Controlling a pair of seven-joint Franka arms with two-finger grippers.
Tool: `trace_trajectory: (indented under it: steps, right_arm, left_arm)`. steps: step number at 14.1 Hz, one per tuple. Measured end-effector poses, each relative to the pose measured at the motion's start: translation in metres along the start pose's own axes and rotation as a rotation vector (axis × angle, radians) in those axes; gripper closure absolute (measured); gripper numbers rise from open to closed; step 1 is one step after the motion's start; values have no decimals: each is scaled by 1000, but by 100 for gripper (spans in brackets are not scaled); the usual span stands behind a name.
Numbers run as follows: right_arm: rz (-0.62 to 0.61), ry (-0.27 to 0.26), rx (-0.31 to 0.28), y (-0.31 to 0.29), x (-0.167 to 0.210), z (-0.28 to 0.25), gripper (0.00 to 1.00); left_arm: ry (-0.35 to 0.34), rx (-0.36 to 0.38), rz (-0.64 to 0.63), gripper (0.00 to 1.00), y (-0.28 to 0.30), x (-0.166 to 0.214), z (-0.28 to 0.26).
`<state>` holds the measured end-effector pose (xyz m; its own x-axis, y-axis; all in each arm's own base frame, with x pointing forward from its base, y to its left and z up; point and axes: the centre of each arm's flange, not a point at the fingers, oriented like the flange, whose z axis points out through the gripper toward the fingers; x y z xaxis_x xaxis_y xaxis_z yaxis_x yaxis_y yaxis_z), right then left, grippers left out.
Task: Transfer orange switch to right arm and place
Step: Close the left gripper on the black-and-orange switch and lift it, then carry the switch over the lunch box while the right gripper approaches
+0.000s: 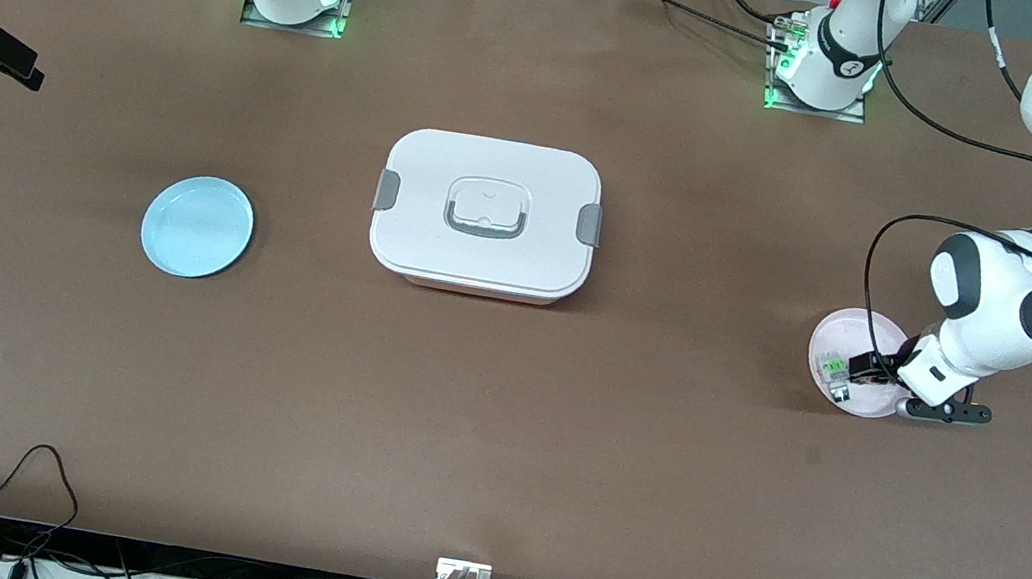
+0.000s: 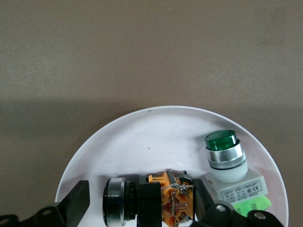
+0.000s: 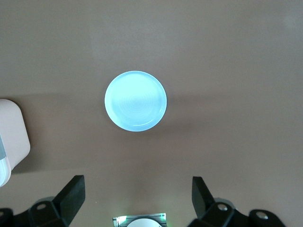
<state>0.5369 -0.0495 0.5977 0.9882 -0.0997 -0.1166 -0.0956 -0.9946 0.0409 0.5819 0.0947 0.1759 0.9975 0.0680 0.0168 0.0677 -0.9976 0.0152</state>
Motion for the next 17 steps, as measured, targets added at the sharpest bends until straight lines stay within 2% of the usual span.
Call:
trace_trajectory:
  steps: [2, 3, 5, 9, 12, 15, 17]
  right_arm:
    - [0, -1, 0, 0, 0, 0, 0]
    - [0, -1, 0, 0, 0, 0, 0]
    - [0, -1, 0, 0, 0, 0, 0]
    - [0, -1, 0, 0, 0, 1, 0]
    - [-1, -4, 6, -1, 1, 2, 0]
    - [-2, -16, 43, -5, 3, 5, 0]
    - [-5, -35, 103, -11, 0, 6, 0]
  left_arm:
    - [1, 0, 1, 13, 1, 0, 0]
    - [1, 0, 1, 14, 1, 0, 0]
    - [3, 0, 1, 27, 1, 1, -1]
    - [-18, -5, 4, 27, 2, 3, -4]
    - [-89, -24, 17, 27, 9, 17, -31]
    - [-151, -42, 30, 27, 16, 33, -69]
    - [-191, -91, 35, 27, 30, 39, -90]
